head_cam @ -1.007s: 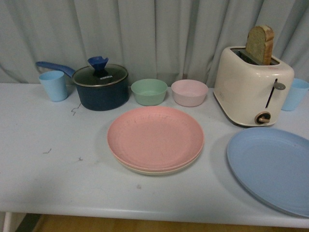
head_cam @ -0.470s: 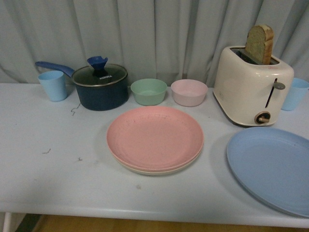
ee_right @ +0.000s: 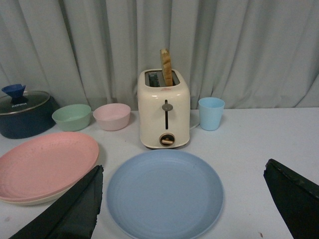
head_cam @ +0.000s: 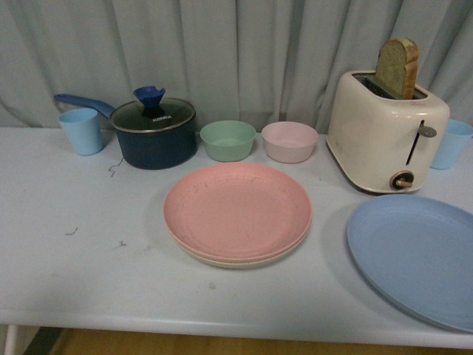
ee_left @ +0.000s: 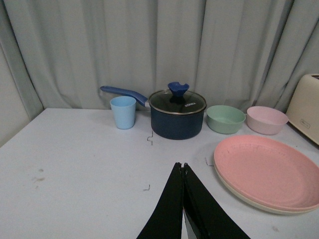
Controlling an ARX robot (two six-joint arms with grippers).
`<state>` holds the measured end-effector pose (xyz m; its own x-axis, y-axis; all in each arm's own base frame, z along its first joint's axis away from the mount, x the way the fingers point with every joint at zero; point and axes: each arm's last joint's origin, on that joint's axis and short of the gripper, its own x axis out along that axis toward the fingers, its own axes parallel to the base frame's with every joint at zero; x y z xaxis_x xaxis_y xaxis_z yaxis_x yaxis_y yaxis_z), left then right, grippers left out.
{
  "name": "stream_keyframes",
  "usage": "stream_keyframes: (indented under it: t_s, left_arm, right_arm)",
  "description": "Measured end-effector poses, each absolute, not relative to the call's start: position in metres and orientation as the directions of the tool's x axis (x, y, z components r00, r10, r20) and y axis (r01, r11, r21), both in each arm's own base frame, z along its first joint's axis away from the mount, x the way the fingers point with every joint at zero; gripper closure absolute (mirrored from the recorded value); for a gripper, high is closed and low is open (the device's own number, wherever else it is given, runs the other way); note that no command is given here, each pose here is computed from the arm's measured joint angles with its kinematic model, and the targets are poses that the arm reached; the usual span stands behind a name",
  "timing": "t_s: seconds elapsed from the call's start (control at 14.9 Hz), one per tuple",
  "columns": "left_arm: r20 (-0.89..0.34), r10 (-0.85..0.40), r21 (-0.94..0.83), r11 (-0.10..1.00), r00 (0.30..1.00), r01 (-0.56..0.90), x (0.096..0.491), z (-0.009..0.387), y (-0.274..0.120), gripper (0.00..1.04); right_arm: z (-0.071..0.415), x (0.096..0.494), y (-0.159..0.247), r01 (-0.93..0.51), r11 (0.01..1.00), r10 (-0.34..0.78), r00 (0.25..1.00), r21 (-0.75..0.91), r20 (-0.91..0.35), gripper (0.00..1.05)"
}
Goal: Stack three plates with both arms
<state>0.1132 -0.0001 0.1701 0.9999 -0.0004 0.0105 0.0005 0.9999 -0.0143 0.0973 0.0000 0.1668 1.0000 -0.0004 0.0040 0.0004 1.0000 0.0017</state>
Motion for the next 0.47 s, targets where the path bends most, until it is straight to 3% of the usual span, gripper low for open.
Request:
stream_keyframes:
  t_s: [0.4,0.47]
  left_arm:
    - [-0.04,-0.003,-0.014,1.0,0.999,0.002,0.099,0.163,0.0,1.03]
    - [0.023,-0.002,-0.014,1.0,1.0,0.002,0.097,0.17,0.0,1.03]
  right_arm:
    - [0.167,0.097,0.0,0.001,1.0,-0.001,1.0,0.002,0.004,0.06]
    - [0.167,0.097,0.0,0.001,1.0,-0.001,1.0,0.002,0.003,0.06]
